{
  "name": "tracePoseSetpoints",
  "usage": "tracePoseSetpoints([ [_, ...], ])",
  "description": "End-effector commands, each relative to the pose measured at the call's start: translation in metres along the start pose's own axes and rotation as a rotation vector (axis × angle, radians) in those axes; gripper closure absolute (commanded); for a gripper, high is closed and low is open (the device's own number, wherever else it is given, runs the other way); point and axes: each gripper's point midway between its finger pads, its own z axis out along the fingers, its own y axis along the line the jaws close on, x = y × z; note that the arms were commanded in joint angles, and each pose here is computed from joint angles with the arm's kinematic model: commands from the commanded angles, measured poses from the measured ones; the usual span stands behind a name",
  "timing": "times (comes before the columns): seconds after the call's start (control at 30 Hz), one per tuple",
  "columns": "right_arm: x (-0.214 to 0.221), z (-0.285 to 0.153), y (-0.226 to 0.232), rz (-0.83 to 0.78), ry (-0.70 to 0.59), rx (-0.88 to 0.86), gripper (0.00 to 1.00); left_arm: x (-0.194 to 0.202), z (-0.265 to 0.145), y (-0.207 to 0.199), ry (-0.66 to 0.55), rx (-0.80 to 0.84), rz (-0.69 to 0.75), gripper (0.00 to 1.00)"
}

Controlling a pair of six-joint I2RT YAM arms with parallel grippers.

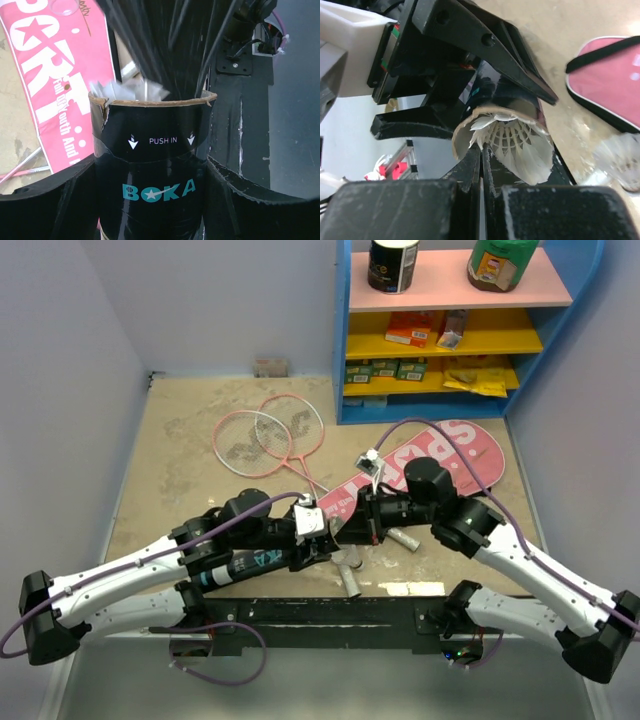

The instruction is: Pack up the badminton gear

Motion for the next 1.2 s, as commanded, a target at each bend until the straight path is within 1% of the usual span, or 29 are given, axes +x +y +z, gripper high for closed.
tracePoseSetpoints([
  [0.0, -0.002, 0.025, 0.012, 0.008, -0.042, -0.101, 1.00, -0.042, -0.011, -0.013, -0.168, 0.060, 0.044, 0.97],
  [0.1, 0.001, 0.036, 0.026, 0.009, -0.047, -0.176, 1.00, -0.048, -0.014, -0.018, -0.203, 0.081, 0.050, 0.97],
  [0.2, 0.005, 0.049, 0.034, 0.007, -0.035, -0.205, 1.00, -0.050, -0.016, -0.022, -0.217, 0.100, 0.049, 0.96],
  [0.27, 0.005, 0.057, 0.036, 0.007, -0.039, -0.213, 1.00, -0.054, -0.018, -0.024, -0.231, 0.112, 0.054, 0.96],
  [0.3, 0.011, 0.064, 0.037, 0.022, -0.017, -0.216, 1.00, -0.055, -0.019, -0.025, -0.234, 0.114, 0.056, 0.97],
  [0.4, 0.012, 0.068, 0.038, 0.031, -0.018, -0.216, 1.00, -0.059, -0.023, -0.026, -0.252, 0.116, 0.062, 0.96],
  [0.43, 0.010, 0.067, 0.037, 0.028, -0.028, -0.206, 0.87, -0.058, -0.024, -0.027, -0.253, 0.115, 0.060, 0.96],
  [0.5, 0.006, 0.059, 0.039, 0.012, -0.050, -0.180, 0.68, -0.060, -0.027, -0.026, -0.263, 0.111, 0.062, 0.97],
  [0.53, 0.004, 0.056, 0.040, 0.007, -0.056, -0.171, 0.54, -0.059, -0.026, -0.027, -0.260, 0.111, 0.061, 0.96],
  [0.6, 0.003, 0.048, 0.039, -0.004, -0.055, -0.131, 0.50, -0.059, -0.027, -0.028, -0.263, 0.114, 0.059, 0.96],
  [0.7, -0.003, 0.029, 0.046, -0.015, -0.084, -0.102, 0.47, -0.058, -0.027, -0.028, -0.260, 0.116, 0.060, 0.96],
  [0.73, -0.006, 0.024, 0.048, -0.019, -0.101, -0.094, 0.43, -0.058, -0.027, -0.027, -0.260, 0.115, 0.058, 0.96],
  [0.77, -0.009, 0.012, 0.055, -0.025, -0.124, -0.095, 0.41, -0.055, -0.025, -0.027, -0.250, 0.116, 0.052, 0.96],
  [0.83, -0.015, 0.002, 0.055, -0.025, -0.153, -0.062, 0.37, -0.055, -0.024, -0.027, -0.246, 0.115, 0.050, 0.96],
  [0.9, -0.016, -0.014, 0.059, -0.036, -0.161, -0.024, 0.37, -0.053, -0.023, -0.026, -0.237, 0.112, 0.045, 0.96],
  [1.0, -0.025, -0.037, 0.055, -0.037, -0.206, 0.076, 0.36, -0.050, -0.022, -0.025, -0.229, 0.106, 0.041, 0.96],
  [1.03, -0.031, -0.043, 0.048, -0.033, -0.235, 0.134, 0.36, -0.050, -0.023, -0.025, -0.229, 0.103, 0.040, 0.96],
  [1.1, -0.029, -0.054, 0.038, -0.016, -0.219, 0.229, 0.36, -0.048, -0.021, -0.022, -0.219, 0.089, 0.036, 0.96],
  [1.13, -0.034, -0.060, 0.026, -0.008, -0.246, 0.307, 0.36, -0.046, -0.020, -0.021, -0.210, 0.083, 0.031, 0.96],
  [1.17, -0.028, -0.066, 0.016, 0.006, -0.220, 0.373, 0.36, -0.045, -0.020, -0.015, -0.202, 0.052, 0.026, 0.96],
])
